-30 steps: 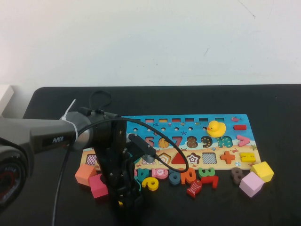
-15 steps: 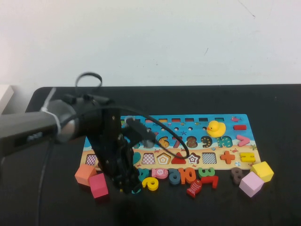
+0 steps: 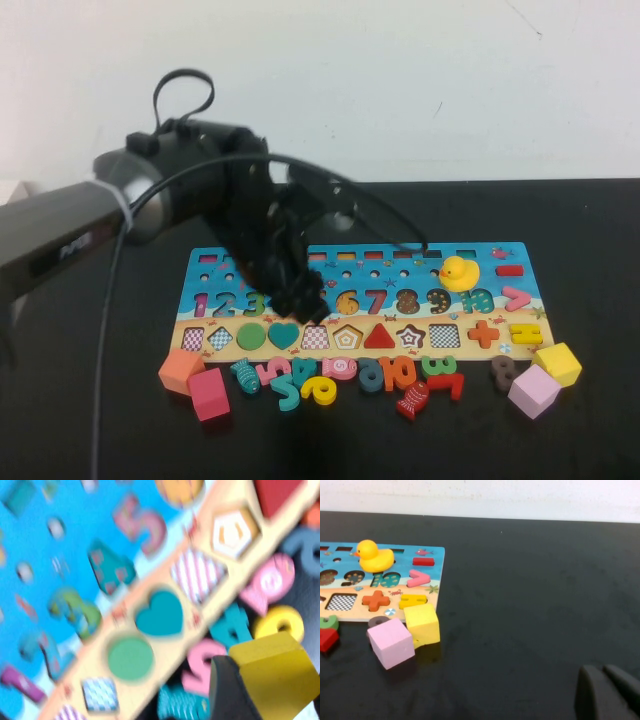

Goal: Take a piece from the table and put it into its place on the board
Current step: Place the "Pentagon" into the hole of the Pentagon

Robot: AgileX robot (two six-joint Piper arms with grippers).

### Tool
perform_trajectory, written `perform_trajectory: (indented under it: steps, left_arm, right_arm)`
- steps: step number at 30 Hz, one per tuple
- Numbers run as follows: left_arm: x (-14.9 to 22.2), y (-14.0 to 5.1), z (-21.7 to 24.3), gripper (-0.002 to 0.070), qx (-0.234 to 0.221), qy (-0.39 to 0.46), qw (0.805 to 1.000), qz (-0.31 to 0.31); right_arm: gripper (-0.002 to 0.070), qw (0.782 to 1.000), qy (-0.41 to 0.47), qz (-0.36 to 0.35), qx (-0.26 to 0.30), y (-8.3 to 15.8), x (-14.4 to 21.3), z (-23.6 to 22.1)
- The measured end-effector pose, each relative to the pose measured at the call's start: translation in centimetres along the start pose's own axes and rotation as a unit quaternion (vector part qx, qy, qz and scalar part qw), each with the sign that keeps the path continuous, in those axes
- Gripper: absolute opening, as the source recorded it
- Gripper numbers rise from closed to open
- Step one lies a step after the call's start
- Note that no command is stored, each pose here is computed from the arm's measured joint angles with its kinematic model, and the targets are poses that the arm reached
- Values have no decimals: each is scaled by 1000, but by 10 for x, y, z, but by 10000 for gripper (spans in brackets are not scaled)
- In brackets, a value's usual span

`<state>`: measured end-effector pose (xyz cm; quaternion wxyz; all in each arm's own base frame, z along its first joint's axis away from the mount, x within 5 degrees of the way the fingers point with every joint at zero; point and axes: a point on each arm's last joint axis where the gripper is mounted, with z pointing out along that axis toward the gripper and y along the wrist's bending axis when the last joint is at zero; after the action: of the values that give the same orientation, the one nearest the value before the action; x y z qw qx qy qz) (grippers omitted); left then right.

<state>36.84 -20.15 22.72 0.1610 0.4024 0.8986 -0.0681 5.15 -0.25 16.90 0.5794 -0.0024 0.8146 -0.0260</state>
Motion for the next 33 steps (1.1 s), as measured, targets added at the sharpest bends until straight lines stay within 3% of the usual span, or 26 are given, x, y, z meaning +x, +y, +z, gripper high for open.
perform_trajectory:
  steps: [10,15,22,33]
  left_arm:
    - [-34,6,39,309,37,32,999,16]
    - [-43,-2,68,309,50,47,994,86]
    - [-42,-8,92,309,64,51,972,221]
    - [-52,-3,98,309,27,6,961,276]
  right_arm:
    - [19,1000,0,0,0,0,0,0]
    - [19,1000,0,0,0,0,0,0]
    - [19,1000,0,0,0,0,0,0]
    - [19,1000,0,0,0,0,0,0]
